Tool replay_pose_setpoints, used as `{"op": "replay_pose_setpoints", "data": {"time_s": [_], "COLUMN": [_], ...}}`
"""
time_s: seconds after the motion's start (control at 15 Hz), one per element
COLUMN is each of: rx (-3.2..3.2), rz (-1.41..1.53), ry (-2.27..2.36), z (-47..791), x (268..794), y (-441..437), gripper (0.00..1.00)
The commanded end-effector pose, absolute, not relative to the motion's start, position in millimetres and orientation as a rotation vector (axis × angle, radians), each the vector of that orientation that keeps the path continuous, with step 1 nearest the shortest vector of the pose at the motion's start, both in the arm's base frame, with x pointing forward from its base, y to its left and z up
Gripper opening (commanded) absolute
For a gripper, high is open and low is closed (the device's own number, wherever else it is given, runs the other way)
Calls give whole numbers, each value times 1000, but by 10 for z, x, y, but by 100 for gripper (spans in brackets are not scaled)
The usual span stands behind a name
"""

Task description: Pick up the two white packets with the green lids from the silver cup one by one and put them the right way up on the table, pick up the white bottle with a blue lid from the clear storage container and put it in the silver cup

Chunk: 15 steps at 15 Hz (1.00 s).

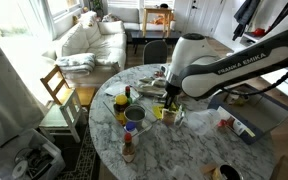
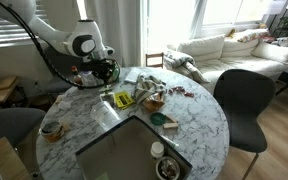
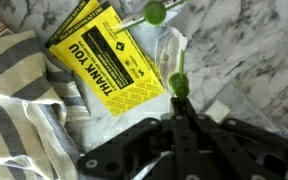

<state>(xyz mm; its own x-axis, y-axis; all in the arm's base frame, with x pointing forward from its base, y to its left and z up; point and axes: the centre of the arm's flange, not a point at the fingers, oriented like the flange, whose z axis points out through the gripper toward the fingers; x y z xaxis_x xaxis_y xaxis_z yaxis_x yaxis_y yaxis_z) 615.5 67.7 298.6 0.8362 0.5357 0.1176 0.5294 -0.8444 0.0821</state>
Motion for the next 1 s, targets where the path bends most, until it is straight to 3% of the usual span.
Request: {"op": "replay_pose_setpoints", "data": {"time_s": [0.0, 0.6, 0.67, 0.87, 0.93], "rx": [2984, 2992, 3005, 2977, 2985], "rz": [183, 356, 413, 589, 502], "ry": [828, 802, 854, 1051, 955], "z": [2934, 3365, 3493, 3790, 3688], "x": [6062, 6146, 6180, 6292, 6276], "y": [637, 613, 679, 918, 891], "gripper": [28, 95, 99, 100, 100]}}
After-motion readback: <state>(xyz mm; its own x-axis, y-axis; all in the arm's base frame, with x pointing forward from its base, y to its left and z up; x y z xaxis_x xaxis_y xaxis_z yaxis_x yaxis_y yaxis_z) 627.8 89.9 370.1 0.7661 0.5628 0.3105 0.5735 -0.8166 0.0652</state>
